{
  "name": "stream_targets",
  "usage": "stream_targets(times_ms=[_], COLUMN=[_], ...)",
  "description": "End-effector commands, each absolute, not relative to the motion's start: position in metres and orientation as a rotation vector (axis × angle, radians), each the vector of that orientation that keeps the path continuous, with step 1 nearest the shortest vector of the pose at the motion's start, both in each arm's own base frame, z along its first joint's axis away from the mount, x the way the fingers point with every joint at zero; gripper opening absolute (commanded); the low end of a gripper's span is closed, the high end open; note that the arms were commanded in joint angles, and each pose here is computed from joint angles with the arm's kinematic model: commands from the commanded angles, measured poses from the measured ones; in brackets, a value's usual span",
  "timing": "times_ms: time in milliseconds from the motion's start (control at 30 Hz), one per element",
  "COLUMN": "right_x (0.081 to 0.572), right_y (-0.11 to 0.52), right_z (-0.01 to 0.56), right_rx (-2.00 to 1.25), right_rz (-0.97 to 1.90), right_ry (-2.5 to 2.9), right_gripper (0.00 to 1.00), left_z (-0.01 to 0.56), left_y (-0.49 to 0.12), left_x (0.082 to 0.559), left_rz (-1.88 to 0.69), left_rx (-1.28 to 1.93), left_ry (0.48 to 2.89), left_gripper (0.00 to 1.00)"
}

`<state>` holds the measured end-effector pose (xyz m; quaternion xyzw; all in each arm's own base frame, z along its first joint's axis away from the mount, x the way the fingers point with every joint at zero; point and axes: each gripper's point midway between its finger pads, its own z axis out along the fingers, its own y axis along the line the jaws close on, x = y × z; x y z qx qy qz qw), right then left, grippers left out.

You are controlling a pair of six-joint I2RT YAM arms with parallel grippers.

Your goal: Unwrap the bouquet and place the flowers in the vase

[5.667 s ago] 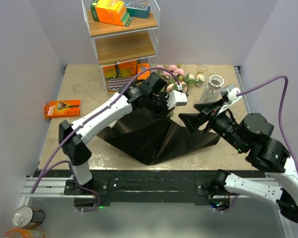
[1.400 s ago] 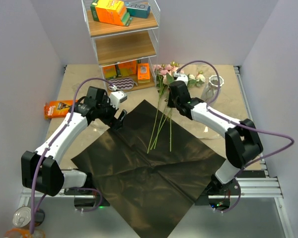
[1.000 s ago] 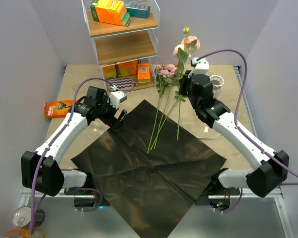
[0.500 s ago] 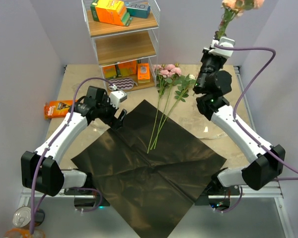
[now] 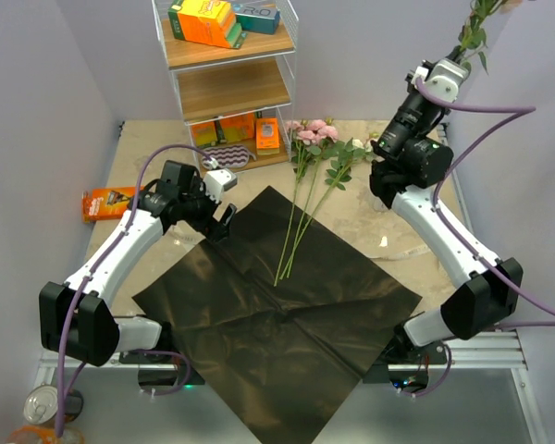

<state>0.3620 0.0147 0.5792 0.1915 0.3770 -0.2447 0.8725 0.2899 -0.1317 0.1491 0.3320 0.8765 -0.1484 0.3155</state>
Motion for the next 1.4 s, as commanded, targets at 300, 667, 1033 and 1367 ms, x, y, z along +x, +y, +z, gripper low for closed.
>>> stream_targets(times_ms=[300,667,1033,1367], right_x=[0.351,0.368,0.389,0.407], right_y=[-0.023,-0.028,-0.026,-0.032], right_z=[0.568,0.549,0.516,0.459], right_rx=[0.534,0.545,0.576,0.681], right_rz=[-0.618,-0.616,-0.593,-0.564], right_ry=[0.605,0.572,0.615,0.96], right_gripper=[0.0,0.0,0.0,0.51], left_z=[0.179,0.184,0.182,0.192], left_y=[-0.137,-0.145,-0.144,-0.14], left_x=[0.294,0.297,0.298,0.296], left_rz=[-0.401,-0.442,-0.434,-0.406], left_rx=[0.96,0.988,0.995,0.982], left_ry=[2.185,2.155,2.163,2.142], left_gripper=[0.99,0.99,0.99,0.99])
